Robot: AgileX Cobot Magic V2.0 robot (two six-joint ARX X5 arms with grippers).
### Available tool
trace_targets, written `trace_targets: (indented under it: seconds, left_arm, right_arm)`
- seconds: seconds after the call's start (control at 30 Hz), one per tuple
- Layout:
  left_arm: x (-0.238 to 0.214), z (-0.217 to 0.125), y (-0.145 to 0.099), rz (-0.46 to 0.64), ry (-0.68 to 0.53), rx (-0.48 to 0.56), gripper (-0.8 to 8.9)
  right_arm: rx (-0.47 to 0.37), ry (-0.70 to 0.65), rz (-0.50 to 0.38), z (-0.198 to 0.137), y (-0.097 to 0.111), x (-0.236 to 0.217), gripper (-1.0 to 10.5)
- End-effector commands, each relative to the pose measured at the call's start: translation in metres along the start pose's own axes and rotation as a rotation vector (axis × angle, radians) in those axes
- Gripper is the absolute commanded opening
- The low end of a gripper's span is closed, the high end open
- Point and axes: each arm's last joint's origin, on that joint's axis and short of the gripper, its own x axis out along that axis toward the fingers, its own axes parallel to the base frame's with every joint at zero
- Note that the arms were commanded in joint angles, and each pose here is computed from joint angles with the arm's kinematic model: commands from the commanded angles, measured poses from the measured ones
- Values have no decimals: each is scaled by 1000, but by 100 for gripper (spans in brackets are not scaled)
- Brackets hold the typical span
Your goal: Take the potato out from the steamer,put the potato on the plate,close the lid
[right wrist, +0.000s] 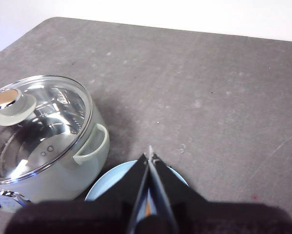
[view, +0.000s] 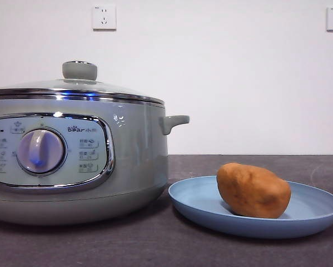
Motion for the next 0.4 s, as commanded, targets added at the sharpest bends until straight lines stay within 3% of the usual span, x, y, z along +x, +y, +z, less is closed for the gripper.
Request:
trace_targets:
  seconds: [0.03, 0.4]
  left_arm:
    - [9, -34, 5, 34, -36, -31, -4]
    - [14, -139, 18, 111, -270, -144, -4]
  right_arm:
    - [-8, -7, -1, 1, 0, 0, 1]
    - [-8, -7, -1, 1, 0, 0, 1]
